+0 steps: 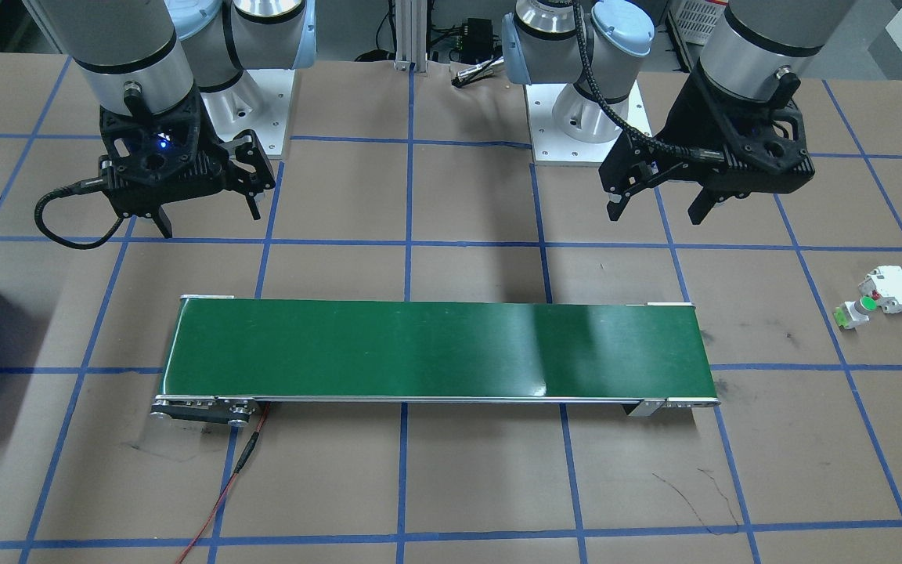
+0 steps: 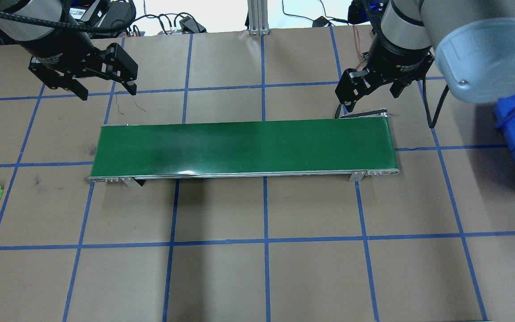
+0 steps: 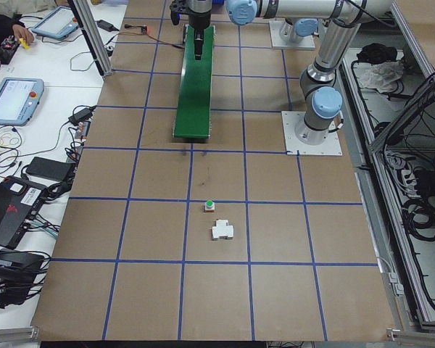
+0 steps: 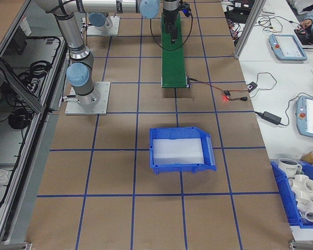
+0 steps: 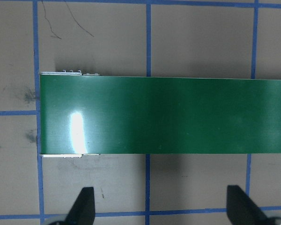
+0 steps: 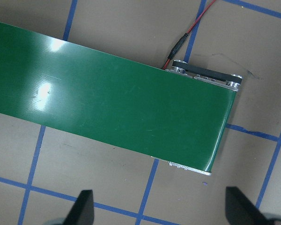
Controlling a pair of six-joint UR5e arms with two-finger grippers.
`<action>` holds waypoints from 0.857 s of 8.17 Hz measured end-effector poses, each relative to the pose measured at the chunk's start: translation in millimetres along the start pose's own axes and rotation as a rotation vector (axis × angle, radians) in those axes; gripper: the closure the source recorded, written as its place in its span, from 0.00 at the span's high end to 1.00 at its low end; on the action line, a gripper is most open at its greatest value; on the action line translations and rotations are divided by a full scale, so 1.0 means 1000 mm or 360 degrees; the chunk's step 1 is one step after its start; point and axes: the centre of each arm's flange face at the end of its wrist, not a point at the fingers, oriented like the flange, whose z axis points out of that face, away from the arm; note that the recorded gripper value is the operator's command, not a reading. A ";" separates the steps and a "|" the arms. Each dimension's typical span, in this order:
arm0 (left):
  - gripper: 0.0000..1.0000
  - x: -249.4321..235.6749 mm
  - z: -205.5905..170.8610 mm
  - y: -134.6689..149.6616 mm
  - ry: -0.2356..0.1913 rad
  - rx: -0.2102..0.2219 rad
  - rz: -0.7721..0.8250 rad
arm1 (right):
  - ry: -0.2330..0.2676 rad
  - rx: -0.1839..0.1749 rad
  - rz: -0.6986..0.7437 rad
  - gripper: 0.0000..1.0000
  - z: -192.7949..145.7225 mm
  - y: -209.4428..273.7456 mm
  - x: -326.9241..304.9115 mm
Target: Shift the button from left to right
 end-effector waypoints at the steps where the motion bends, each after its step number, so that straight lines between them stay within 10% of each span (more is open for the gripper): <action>1: 1.00 0.000 0.001 0.000 -0.0001 -0.0003 0.0001 | -0.0001 0.0000 0.0000 1.00 0.000 0.000 0.000; 7: 1.00 -0.102 0.025 -0.014 -0.0004 -0.0069 -0.0049 | 0.0001 -0.0001 0.0000 1.00 0.000 0.000 0.000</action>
